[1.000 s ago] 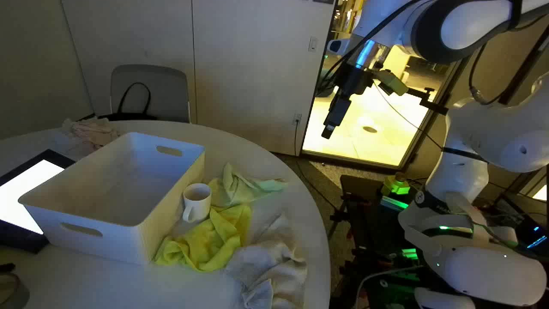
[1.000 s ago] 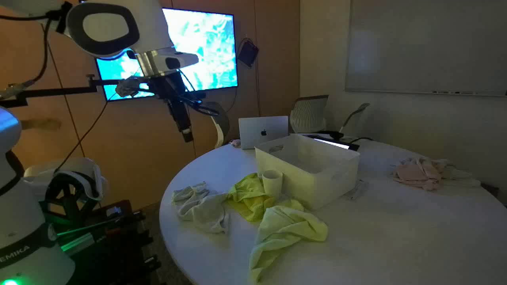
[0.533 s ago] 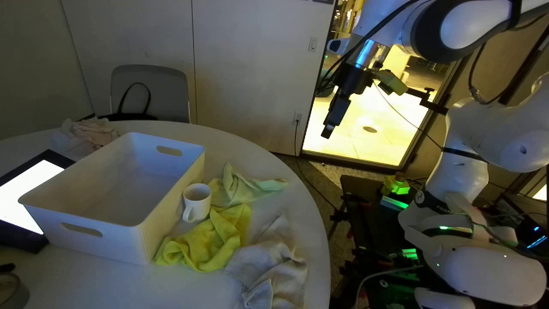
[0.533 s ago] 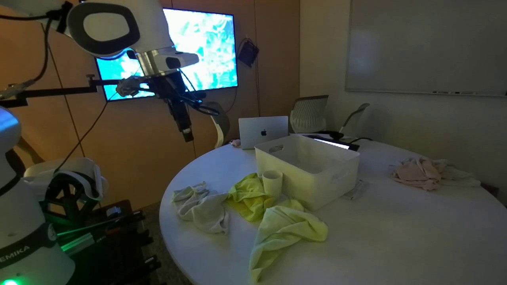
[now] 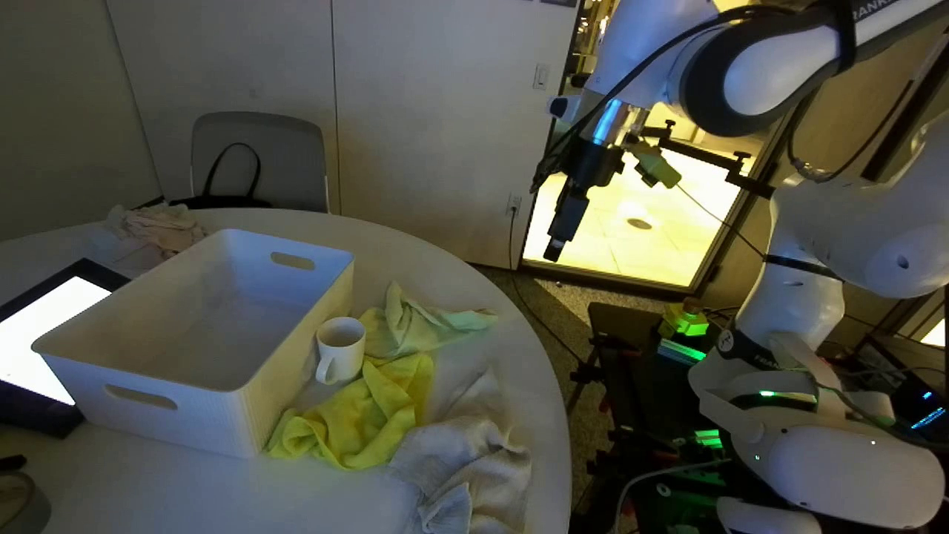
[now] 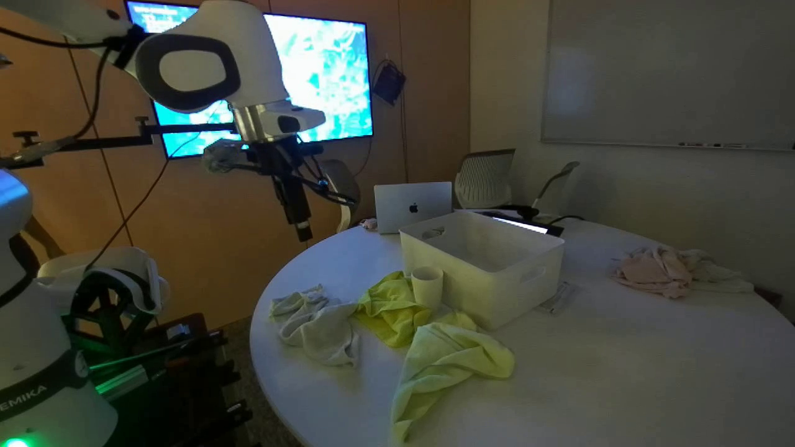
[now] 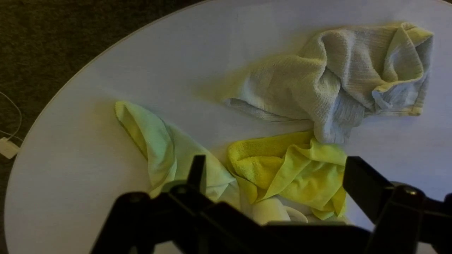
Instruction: Pick up the yellow towel put it in the basket, pick up a black masking tape put it in the cup, pick up the light yellow towel put it in the basket, pick up the marker put it in the cup, pick up the white-brown towel put it in the basket and pick up the object put it in the cup
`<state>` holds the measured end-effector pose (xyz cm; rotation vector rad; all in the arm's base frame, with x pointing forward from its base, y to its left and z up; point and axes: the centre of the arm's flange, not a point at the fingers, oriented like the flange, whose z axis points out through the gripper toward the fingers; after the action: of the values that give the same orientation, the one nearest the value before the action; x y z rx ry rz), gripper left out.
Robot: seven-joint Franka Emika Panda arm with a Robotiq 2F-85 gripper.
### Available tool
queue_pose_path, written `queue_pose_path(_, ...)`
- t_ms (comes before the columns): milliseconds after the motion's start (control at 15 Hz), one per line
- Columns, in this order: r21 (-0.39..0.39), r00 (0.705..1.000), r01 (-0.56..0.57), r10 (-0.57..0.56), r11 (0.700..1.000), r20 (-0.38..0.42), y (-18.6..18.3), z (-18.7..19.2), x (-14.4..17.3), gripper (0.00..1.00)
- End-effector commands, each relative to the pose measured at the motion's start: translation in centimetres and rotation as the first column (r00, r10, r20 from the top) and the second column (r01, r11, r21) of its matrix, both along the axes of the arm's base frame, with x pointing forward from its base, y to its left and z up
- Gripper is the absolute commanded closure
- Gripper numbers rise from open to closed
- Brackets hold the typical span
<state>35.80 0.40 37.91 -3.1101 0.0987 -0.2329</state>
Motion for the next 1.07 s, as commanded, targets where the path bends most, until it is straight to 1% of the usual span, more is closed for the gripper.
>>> queue_pose_path(0, 0.006, 0.999, -0.039, 0.039, 0.999, -0.002, 1.8, -5.2, 1.4, 0.0)
queue_pose_path(267, 0.014, 0.996, -0.083, 0.083, 0.996, -0.013, 5.2, -11.7, 2.1, 0.0)
queue_pose_path(533, 0.016, 0.988, -0.147, 0.148, 0.989, -0.051, 8.3, -17.3, 1.9, 0.0)
queue_pose_path(667, 0.016, 0.984, -0.165, 0.165, 0.986, -0.073, 8.9, -19.4, 1.5, 0.0)
queue_pose_path(800, 0.012, 0.981, -0.176, 0.176, 0.984, -0.076, 8.8, -21.0, 1.4, 0.0)
queue_pose_path(1000, -0.007, 0.981, -0.185, 0.184, 0.983, -0.052, 8.0, -22.8, 2.1, 0.0)
